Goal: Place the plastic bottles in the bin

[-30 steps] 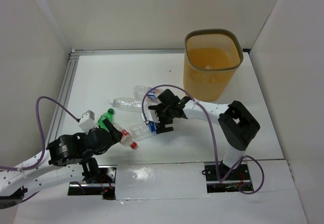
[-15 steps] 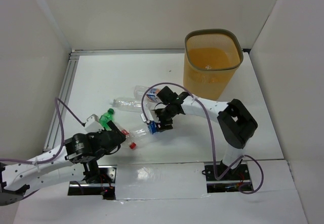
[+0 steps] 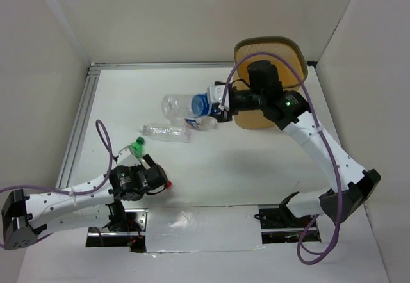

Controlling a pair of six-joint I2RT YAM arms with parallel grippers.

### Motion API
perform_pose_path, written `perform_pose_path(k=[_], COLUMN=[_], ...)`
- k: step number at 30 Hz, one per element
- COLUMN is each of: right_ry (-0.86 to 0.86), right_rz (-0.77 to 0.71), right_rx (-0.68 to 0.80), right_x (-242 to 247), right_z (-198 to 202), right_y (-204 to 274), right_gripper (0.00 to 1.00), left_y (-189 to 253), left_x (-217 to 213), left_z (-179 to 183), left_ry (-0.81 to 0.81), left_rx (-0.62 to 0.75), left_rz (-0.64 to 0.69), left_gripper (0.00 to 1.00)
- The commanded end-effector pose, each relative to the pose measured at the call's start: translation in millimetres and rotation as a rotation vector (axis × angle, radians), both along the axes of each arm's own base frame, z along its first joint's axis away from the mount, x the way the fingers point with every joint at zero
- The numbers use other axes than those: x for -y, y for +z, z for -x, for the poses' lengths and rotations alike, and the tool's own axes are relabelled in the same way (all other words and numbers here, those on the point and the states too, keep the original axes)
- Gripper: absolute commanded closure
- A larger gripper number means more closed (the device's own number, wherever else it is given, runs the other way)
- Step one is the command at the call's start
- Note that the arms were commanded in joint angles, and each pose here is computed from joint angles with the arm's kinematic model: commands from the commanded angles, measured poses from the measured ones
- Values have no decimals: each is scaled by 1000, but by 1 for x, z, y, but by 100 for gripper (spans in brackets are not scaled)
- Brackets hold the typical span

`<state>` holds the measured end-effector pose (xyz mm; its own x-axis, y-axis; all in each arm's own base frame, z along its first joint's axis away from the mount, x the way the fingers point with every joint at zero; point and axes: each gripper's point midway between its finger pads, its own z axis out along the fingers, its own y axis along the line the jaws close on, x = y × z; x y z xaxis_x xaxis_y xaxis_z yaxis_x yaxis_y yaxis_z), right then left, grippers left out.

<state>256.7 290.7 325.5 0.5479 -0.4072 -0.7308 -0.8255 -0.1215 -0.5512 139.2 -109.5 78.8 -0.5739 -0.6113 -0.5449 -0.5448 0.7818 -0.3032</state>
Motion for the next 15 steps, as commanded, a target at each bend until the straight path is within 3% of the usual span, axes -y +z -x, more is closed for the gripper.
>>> perform_pose_path(k=[1,3,7,13,15], right_ry=[-176,-337,-547,-820,-830], right_rz=[-217,-309,-356,-383,-363], right_rx=[45,97,93,-19,-85], right_x=[5,23,66,157,169], right_z=[-30,-60,-111,-177,-185], right_y=[76,109,122,96,76], right_gripper=[65,65,64,61,60], left_y=[2,-1,-2,-9,-8], left_x=[-2,-2,2,9,14], left_z=[-16,-22,-29,-36,-39], left_ry=[31,12,6,-24,-41], left_rx=[95,130,172,191,201], left_rz=[-6,-24,-17,-48,-43], left_gripper=[0,0,0,0,0])
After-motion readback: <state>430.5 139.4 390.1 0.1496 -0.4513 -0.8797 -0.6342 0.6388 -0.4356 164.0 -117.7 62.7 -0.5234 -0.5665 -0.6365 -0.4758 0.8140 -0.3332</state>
